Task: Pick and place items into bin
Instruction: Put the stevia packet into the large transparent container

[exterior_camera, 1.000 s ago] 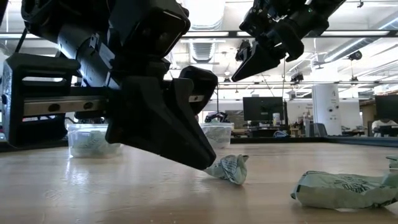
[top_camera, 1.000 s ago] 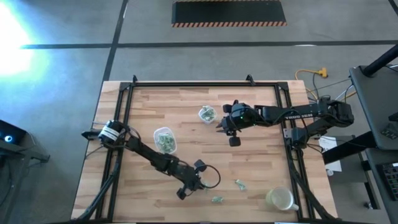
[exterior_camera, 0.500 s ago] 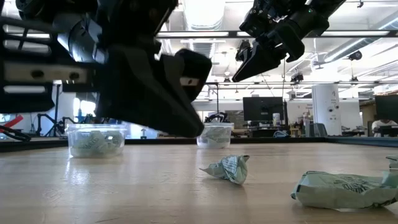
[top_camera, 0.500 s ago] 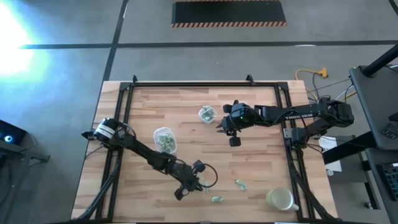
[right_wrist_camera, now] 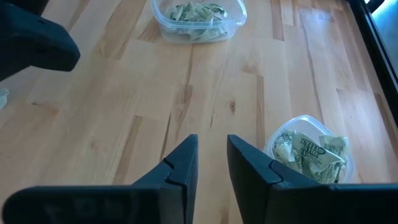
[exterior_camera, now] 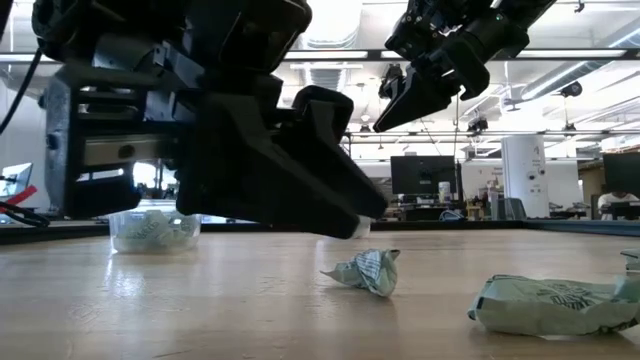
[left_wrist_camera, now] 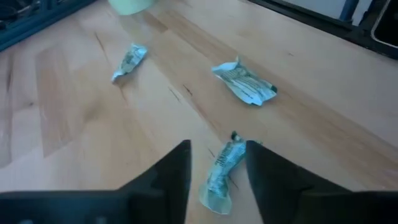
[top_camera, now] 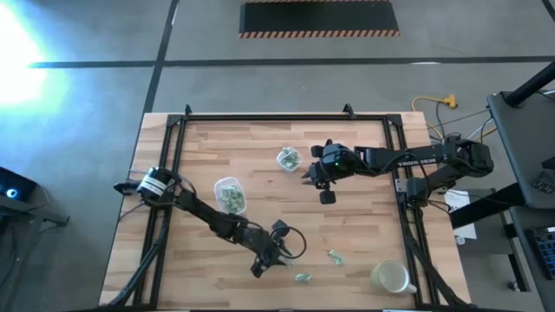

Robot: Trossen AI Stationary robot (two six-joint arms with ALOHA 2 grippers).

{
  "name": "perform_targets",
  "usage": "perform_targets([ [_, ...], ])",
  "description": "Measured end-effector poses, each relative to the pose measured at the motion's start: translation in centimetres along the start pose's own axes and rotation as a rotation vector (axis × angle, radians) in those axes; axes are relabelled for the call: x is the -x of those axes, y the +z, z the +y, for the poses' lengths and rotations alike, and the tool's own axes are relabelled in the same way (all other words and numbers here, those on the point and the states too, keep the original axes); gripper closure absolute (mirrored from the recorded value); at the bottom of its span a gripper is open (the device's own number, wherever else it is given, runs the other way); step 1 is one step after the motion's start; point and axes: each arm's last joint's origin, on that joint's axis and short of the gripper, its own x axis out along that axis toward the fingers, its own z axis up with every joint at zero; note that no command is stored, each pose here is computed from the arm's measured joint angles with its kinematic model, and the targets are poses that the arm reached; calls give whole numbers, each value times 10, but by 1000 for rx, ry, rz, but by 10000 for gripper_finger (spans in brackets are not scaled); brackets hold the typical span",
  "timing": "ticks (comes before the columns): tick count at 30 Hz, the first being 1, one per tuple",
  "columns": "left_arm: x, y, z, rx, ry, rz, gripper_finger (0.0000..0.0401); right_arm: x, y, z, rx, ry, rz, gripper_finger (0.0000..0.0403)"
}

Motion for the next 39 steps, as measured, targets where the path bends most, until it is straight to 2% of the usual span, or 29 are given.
perform_targets([
  [6,-3,-5,3,8,0,12,214,0,0,0,-2,0,1,324],
  [10,-8,-14,3,21,-33,34,207,0,0,0,-4,1,1,330],
  [14,-8,-12,4,23,-31,27,212,0,0,0,-4,1,2,335],
  [18,-8,-15,4,25,-34,43,245,0,0,0,-4,2,5,331],
  [26,-7,-19,8,61,-44,73,387,0,0,0,-4,1,5,324],
  [34,-6,-18,9,41,-38,74,399,0,-1,0,-3,2,6,335],
  [39,7,-4,14,26,13,66,400,0,-1,0,-1,2,7,330],
])
